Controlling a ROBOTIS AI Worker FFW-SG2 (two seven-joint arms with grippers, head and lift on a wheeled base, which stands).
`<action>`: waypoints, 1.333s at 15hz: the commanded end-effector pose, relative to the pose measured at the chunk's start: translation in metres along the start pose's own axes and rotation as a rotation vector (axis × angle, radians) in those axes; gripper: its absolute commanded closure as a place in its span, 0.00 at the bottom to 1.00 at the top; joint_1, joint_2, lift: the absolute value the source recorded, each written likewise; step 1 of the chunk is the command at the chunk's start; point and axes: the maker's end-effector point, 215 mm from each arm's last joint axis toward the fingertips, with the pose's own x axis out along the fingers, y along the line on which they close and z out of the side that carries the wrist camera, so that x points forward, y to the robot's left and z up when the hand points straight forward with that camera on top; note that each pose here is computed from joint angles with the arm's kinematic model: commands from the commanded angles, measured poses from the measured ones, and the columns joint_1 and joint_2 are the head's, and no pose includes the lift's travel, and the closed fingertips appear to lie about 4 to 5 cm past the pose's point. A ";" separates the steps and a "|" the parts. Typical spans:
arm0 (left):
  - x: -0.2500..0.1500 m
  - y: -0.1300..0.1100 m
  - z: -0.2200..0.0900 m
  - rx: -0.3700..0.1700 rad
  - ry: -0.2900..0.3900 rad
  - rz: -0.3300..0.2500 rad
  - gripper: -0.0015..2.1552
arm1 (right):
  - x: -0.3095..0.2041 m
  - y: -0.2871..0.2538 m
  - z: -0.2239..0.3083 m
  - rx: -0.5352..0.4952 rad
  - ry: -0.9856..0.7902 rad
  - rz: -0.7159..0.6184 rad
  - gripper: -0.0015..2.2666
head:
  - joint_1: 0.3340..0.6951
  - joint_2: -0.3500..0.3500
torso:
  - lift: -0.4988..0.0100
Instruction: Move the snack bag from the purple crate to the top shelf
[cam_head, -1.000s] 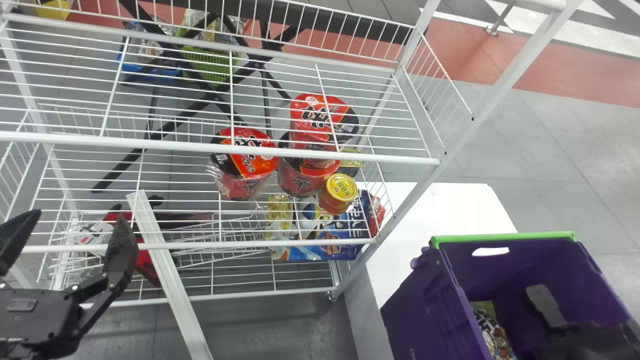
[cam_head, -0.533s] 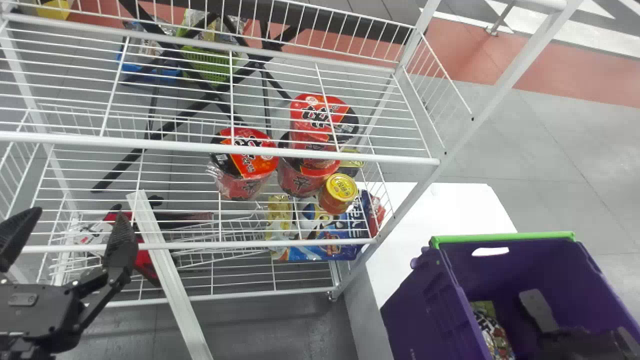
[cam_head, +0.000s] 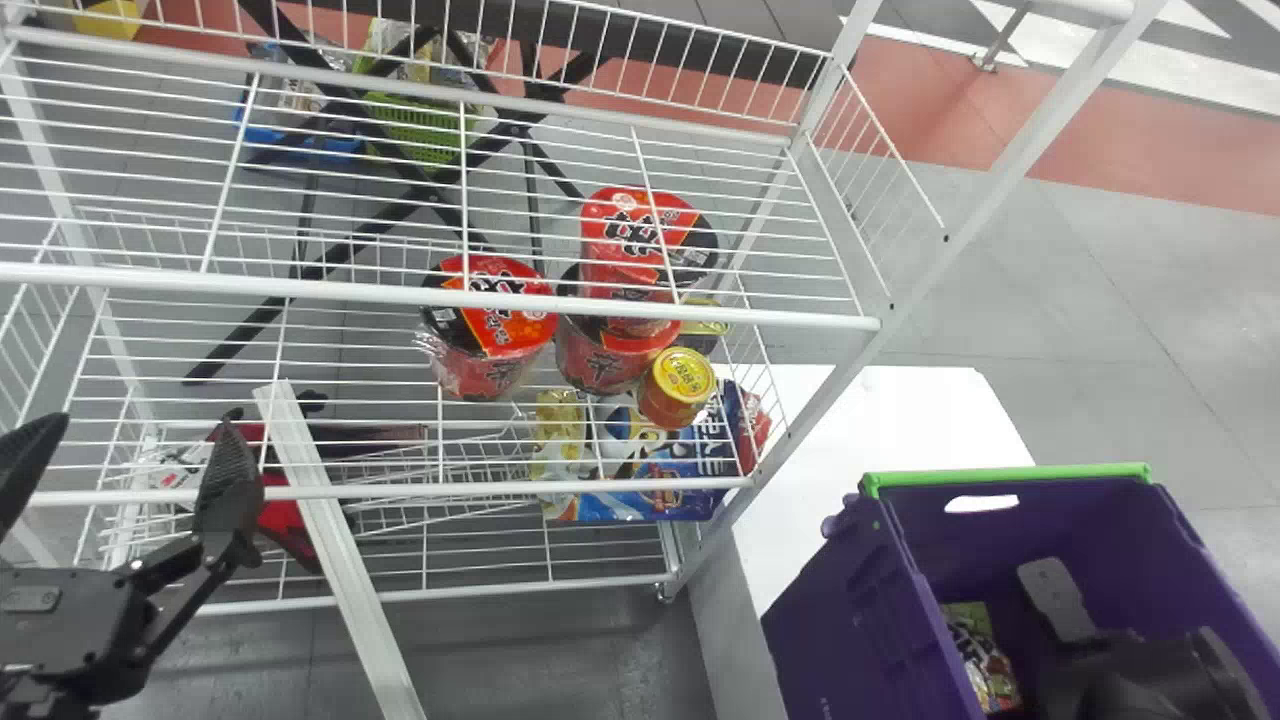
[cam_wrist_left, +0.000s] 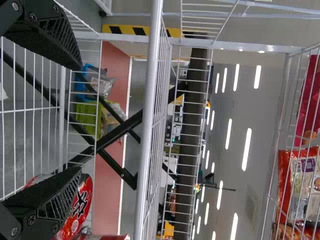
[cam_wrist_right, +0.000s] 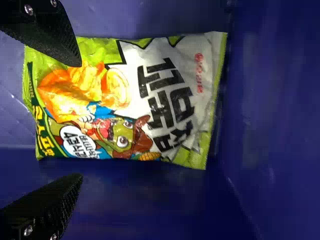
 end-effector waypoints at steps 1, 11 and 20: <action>0.001 0.000 -0.001 -0.002 0.001 -0.002 0.05 | 0.009 0.006 -0.006 -0.019 0.003 0.018 0.01 | 1.00 0.00 | 0.08; 0.001 0.000 -0.005 -0.004 0.006 -0.001 0.05 | 0.017 0.004 -0.016 0.038 -0.018 0.062 0.04 | 1.00 0.00 | 0.08; 0.001 0.003 -0.002 -0.010 -0.008 0.003 0.05 | 0.015 0.000 -0.018 0.167 -0.024 0.093 0.04 | 1.00 0.00 | 0.08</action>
